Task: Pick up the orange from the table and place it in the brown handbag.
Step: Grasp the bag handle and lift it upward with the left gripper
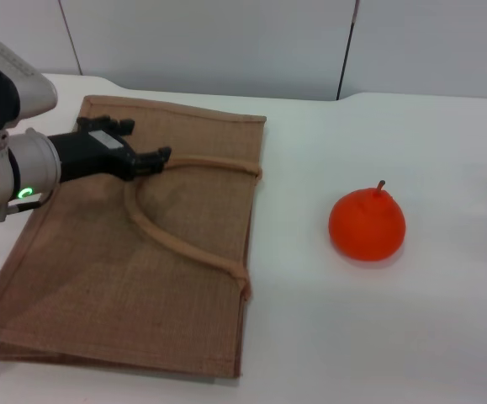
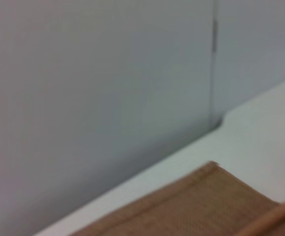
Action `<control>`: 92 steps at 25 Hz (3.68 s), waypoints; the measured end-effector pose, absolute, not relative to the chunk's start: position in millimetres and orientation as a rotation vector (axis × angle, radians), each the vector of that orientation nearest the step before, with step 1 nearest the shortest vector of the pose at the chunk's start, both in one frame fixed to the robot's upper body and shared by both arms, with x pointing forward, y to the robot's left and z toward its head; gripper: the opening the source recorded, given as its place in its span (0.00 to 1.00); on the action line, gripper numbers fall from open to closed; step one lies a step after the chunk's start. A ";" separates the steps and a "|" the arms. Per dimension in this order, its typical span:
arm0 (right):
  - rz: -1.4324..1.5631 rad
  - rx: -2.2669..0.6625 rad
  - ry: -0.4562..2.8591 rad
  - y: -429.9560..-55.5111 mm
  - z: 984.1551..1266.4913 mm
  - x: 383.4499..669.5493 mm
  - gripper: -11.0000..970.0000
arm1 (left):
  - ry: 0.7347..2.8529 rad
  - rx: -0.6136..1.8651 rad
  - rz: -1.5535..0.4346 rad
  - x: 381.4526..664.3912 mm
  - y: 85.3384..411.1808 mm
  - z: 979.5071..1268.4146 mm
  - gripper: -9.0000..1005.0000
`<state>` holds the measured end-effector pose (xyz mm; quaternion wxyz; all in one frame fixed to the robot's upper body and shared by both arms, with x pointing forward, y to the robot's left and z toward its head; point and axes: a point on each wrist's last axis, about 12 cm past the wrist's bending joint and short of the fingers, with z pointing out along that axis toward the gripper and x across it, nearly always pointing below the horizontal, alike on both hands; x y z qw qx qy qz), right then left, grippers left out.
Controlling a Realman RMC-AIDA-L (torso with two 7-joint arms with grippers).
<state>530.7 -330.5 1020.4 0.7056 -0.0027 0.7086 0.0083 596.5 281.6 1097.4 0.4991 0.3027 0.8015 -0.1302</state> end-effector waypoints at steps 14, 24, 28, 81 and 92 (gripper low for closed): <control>0.018 -0.005 1.574 -330.5 1020.5 530.9 0.92 | 2.078 0.836 -0.273 599.5 294.3 1113.5 0.79; 0.022 -0.007 1.574 -329.2 1020.4 531.2 0.92 | 2.086 0.833 -0.240 600.5 297.5 1115.5 0.79; 0.025 -0.009 1.569 -328.3 1020.9 531.3 0.92 | 2.088 0.840 -0.244 602.4 294.9 1114.7 0.79; 0.043 -0.020 1.569 -323.5 1021.2 532.5 0.92 | 2.146 0.886 -0.208 620.8 274.6 1089.9 0.68; 0.043 -0.020 1.567 -323.3 1021.5 532.9 0.92 | 2.163 0.870 -0.198 625.3 271.2 1084.1 0.59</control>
